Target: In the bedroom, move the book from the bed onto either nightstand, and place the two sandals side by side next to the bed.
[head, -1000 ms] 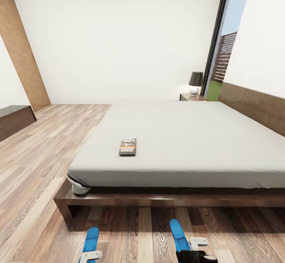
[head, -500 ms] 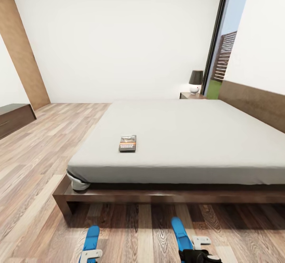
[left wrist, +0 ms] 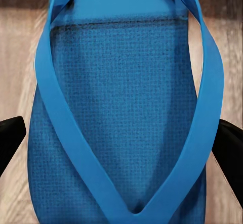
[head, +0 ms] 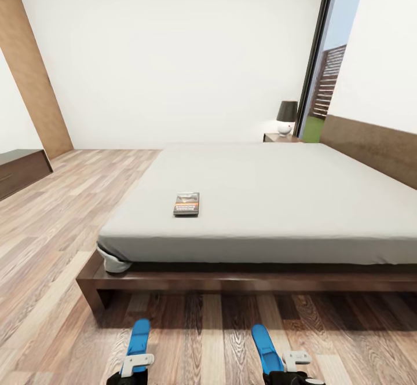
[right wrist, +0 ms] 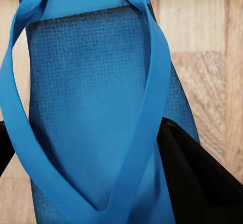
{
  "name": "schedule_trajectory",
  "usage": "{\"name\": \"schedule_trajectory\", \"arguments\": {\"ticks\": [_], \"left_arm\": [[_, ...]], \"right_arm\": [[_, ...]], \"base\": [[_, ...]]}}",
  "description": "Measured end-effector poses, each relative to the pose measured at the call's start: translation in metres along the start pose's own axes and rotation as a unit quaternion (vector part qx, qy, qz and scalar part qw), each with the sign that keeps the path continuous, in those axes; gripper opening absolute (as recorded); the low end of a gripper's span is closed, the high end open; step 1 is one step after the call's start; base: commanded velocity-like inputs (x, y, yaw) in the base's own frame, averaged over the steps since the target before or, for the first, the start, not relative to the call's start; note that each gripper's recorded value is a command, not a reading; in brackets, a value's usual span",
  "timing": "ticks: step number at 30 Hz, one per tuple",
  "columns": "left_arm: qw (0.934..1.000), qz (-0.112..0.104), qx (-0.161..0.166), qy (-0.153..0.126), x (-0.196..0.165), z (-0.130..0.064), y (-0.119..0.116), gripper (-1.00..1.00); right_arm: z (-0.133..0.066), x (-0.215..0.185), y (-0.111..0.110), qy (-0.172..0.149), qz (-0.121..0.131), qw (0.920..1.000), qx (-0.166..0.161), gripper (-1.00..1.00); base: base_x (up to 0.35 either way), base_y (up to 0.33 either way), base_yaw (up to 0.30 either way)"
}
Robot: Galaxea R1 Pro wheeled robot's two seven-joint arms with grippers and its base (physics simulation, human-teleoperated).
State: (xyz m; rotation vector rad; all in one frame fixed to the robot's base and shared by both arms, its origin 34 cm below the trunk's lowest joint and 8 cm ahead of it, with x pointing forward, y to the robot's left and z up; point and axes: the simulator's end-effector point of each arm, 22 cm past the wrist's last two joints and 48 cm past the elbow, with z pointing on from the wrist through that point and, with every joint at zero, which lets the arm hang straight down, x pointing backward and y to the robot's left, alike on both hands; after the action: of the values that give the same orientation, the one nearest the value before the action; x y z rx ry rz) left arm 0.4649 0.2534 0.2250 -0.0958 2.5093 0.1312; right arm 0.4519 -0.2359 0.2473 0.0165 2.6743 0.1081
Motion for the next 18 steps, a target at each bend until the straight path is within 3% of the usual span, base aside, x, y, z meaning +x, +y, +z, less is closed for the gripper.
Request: {"name": "schedule_trajectory", "arguments": {"ticks": [9,18], "left_arm": [[0.9999,-0.002,0.003,-0.010,-0.0070,0.0005,-0.0014,-1.00],[0.9999,-0.003,0.004,-0.016,-0.0092,0.0002,-0.0019,-1.00]], "right_arm": [[0.0000,0.0002,0.0000,0.000,0.000,1.0000,0.000,-1.00],[-0.0001,0.0002,-0.0001,0.000,0.000,1.0000,0.000,-1.00]], "base": [[0.001,0.001,0.000],[0.101,0.087,0.000]]}}
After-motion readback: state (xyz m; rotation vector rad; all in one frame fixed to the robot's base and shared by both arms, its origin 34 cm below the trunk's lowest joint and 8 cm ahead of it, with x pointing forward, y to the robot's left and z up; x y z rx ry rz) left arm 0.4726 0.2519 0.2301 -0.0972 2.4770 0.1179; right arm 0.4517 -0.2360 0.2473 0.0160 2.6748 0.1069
